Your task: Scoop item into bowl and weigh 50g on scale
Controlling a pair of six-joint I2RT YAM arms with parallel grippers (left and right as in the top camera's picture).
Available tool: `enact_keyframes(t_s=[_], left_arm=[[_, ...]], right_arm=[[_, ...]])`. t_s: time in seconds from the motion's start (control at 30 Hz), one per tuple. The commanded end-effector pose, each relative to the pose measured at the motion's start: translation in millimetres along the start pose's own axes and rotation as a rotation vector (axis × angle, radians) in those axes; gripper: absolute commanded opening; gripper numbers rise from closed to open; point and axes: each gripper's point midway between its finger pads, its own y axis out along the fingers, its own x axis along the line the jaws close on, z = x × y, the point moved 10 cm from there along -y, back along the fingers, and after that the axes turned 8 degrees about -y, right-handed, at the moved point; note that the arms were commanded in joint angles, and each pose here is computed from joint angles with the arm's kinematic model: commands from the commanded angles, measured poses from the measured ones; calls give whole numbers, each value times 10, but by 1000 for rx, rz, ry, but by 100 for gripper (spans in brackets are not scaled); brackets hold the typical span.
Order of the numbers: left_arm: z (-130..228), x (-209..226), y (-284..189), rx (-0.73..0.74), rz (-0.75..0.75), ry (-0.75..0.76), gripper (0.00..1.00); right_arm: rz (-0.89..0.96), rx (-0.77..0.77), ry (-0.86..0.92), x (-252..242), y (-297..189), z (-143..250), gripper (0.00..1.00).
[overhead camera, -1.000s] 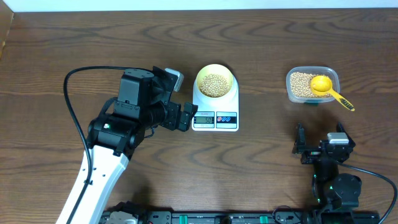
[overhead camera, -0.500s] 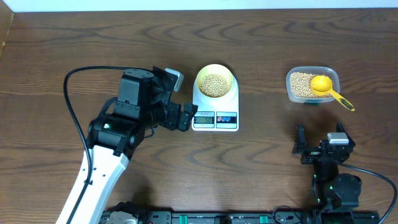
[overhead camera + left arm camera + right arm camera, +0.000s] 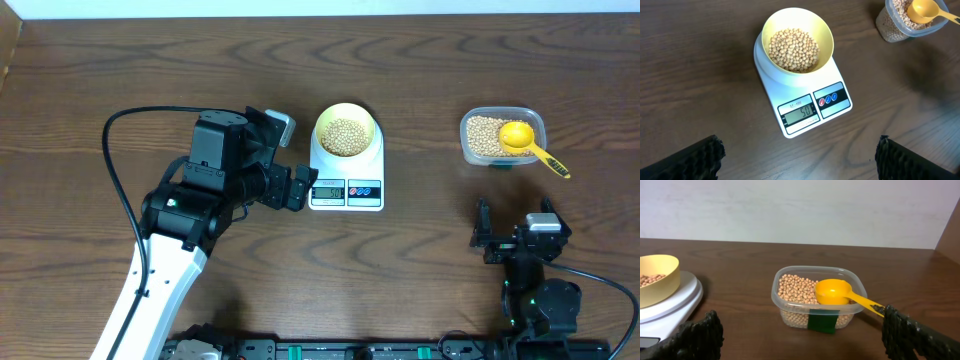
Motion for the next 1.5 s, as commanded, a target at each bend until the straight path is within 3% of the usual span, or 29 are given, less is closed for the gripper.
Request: enact_keyframes(t_s=[0.0,0.97,1.47], left_arm=[[7,-6,13,6,9,10,99],[5,-7,13,4,9,10,99],[-285,77,-38,-201,-87,48,99]], right_arm=[[2,1,-8,-5,0,14,99],[2,1,-7,-5,0,14,99],[2,1,-7,-5,0,14,99]])
